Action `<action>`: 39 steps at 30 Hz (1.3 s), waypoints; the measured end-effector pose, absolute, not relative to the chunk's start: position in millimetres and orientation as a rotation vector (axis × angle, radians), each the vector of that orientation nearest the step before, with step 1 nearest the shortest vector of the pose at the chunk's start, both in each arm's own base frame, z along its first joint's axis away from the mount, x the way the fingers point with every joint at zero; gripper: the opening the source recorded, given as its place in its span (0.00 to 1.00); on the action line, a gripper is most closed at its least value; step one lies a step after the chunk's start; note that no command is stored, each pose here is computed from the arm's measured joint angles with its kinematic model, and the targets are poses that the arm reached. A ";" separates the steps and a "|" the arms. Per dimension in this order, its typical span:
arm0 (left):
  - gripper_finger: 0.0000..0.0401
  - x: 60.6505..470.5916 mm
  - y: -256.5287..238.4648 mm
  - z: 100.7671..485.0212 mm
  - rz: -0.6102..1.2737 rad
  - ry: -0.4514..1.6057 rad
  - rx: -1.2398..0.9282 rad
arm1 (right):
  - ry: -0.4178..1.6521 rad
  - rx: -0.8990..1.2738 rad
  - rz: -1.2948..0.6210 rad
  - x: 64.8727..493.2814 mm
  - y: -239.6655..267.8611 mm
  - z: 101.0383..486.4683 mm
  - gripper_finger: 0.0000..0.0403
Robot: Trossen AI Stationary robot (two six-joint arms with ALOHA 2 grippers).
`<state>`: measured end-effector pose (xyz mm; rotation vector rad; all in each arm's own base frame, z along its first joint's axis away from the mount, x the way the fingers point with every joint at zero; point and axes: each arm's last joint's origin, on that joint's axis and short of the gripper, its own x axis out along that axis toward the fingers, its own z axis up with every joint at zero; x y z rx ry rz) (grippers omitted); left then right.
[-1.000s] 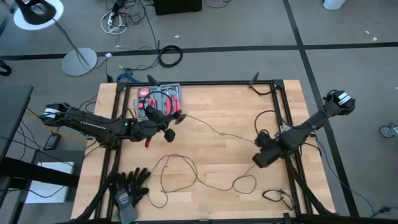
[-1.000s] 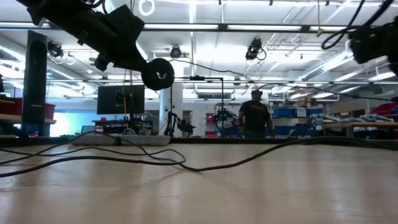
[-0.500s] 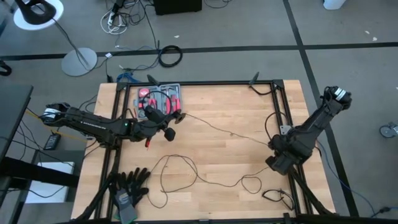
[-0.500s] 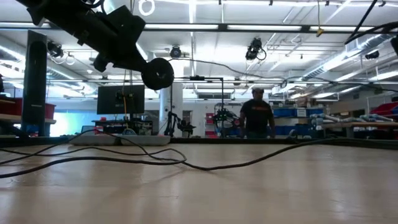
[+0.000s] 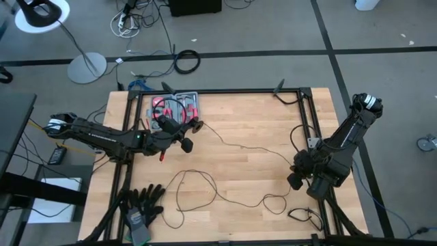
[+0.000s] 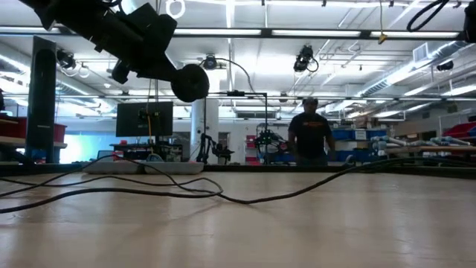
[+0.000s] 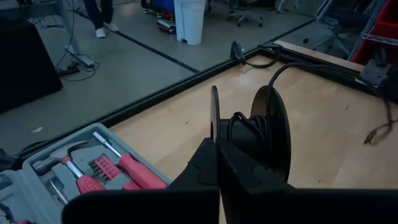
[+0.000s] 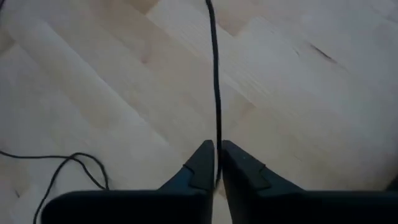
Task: Coil cords
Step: Coil the black wire onto the spool
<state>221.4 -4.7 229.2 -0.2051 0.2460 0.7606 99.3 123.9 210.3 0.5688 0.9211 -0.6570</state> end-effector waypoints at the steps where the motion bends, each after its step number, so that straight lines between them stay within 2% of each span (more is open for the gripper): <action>1: 0.00 221.5 -4.8 229.1 0.757 0.248 -0.206 | 0.916 0.566 -0.657 99.3 123.8 210.4 0.09; 9: 0.00 221.6 -4.9 229.1 0.751 0.249 -0.208 | 0.832 0.510 -0.639 101.2 122.5 211.9 0.24; 13: 0.00 222.0 -5.0 229.8 0.749 0.242 -0.212 | 0.647 0.460 -0.640 106.1 119.2 215.5 0.28; 16: 0.00 222.7 -5.1 231.3 0.746 0.224 -0.221 | 0.489 0.428 -0.657 113.9 115.0 219.1 0.29; 19: 0.00 223.0 -5.1 232.1 0.745 0.215 -0.226 | 0.415 0.389 -0.675 125.8 111.0 221.3 0.29; 28: 0.00 224.3 -5.3 235.2 0.739 0.183 -0.239 | 0.368 0.337 -0.718 184.6 94.9 225.8 0.30; 34: 0.00 224.7 -5.8 235.5 0.724 0.183 -0.244 | 0.485 0.293 -0.500 233.4 77.3 224.9 0.30; 39: 0.00 224.9 -6.0 235.4 0.714 0.186 -0.246 | 0.430 0.224 -0.131 277.4 53.6 225.6 0.29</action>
